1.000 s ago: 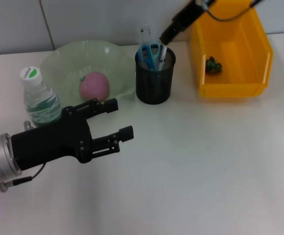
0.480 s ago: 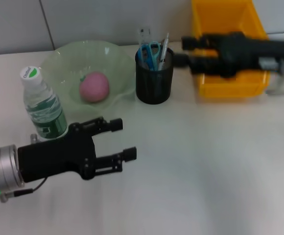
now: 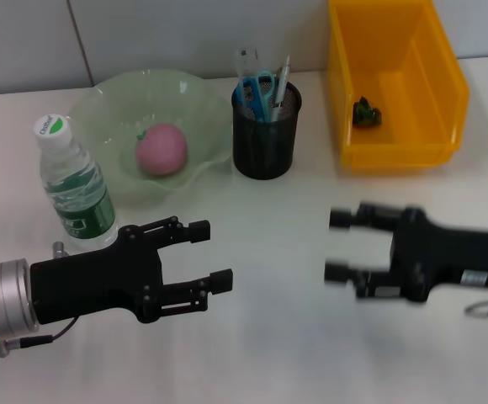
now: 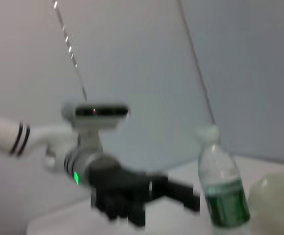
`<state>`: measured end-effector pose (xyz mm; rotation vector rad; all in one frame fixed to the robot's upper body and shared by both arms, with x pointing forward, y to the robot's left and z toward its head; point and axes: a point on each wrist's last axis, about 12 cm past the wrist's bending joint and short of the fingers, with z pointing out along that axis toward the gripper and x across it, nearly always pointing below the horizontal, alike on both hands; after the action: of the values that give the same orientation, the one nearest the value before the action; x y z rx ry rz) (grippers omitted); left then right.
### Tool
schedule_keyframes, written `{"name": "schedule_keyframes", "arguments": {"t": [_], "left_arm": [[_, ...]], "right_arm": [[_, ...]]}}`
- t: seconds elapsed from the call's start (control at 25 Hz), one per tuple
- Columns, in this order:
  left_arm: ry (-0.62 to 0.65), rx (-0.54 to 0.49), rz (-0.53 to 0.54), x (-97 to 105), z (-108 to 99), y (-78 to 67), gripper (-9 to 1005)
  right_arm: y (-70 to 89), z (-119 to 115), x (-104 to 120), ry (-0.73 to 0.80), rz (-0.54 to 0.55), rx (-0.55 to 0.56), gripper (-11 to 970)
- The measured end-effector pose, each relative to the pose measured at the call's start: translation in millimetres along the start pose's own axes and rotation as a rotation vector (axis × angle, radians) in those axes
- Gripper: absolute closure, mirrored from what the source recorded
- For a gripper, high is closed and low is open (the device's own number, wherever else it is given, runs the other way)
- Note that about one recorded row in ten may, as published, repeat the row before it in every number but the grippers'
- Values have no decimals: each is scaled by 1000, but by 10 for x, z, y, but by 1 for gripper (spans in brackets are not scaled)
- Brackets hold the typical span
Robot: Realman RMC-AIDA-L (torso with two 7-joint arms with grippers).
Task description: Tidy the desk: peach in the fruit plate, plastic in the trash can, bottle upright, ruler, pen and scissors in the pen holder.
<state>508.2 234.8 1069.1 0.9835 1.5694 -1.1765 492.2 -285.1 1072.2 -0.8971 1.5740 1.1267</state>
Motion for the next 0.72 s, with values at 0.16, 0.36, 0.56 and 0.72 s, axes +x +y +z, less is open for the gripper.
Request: {"name": "schedule_keyframes", "arguments": {"t": [0.16,0.36,0.56,0.72], "left_arm": [[15,7,5,15,-1,-6,208],[48,17,3,50,-27,-18,208],[48,20,13,56,-65,-36,208],[49,23,13,53,-87,-37,208]], "right_arm": [[50,3,133,38,-26,4,178],[53,-24,150,52,-26,4,164],[70,-1,164,51,-31,-4,164],[80,1,162,46,-30,-9,164]]}}
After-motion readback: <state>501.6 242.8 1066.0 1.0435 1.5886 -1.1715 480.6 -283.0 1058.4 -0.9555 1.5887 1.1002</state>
